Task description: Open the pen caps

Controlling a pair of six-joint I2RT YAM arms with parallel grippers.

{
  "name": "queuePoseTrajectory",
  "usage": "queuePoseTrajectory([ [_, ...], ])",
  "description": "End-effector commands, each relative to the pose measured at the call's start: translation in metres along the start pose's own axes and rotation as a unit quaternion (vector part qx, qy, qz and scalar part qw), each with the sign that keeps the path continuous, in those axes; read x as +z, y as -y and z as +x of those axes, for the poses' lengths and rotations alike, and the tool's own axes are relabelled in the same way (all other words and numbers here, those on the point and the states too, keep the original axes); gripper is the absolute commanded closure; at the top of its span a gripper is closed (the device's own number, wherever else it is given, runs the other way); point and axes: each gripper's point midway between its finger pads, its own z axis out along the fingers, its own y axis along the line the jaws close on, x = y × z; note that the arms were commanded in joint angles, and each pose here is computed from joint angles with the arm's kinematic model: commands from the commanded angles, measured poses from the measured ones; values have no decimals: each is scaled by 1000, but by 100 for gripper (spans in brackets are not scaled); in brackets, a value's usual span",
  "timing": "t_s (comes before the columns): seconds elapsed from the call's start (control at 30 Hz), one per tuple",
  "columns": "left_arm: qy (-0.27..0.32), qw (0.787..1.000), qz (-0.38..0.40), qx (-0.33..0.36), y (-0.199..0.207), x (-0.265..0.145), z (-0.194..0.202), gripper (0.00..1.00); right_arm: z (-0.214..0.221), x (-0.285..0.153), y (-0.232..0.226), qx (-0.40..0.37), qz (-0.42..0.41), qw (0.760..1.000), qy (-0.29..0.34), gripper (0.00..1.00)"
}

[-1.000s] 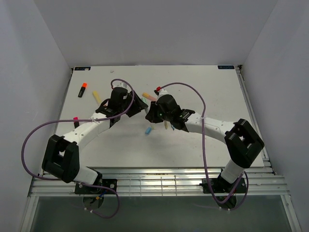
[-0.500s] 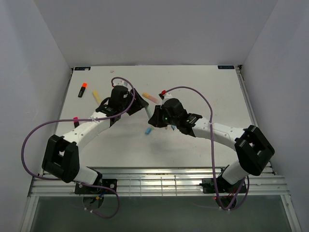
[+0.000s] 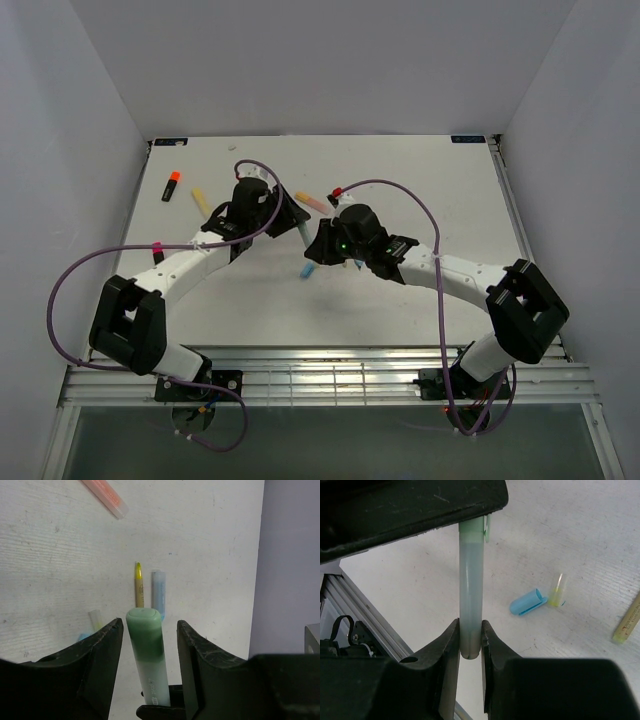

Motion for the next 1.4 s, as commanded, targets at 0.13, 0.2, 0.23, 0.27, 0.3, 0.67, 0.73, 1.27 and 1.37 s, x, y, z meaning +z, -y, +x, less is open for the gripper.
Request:
queuePoseTrajectory([
  [0.13, -3, 1000, 20, 6, 8, 0, 3, 60, -18, -4, -18, -2, -30, 999, 32, 92],
  [0.2, -4, 1000, 20, 5, 8, 0, 3, 63, -19, -4, -17, -2, -29, 999, 33, 92],
  [0.23, -6, 1000, 21, 6, 8, 1, 4, 69, -18, -3, -16, -4, -26, 999, 30, 92],
  [0.27, -5, 1000, 22, 11, 8, 1, 3, 74, -18, -3, -16, -6, -24, 999, 29, 92],
  [0.3, -5, 1000, 21, 15, 8, 2, 3, 80, -16, -3, -17, -6, -25, 999, 24, 92],
  [0.67, -4, 996, -50, 72, -10, 31, -33, 100, 53, -34, 23, -133, 192, 972, -27, 92],
  [0.73, -9, 996, -45, 79, -3, 37, -45, 100, 70, -44, 39, -153, 237, 958, -47, 92],
  [1.27, 60, 994, -3, 90, 0, 8, -66, 100, 62, -90, -12, -86, 54, 995, 25, 92],
  [1.37, 27, 995, -4, 92, -12, 8, -44, 100, 44, -95, 25, -56, 96, 993, 36, 92],
])
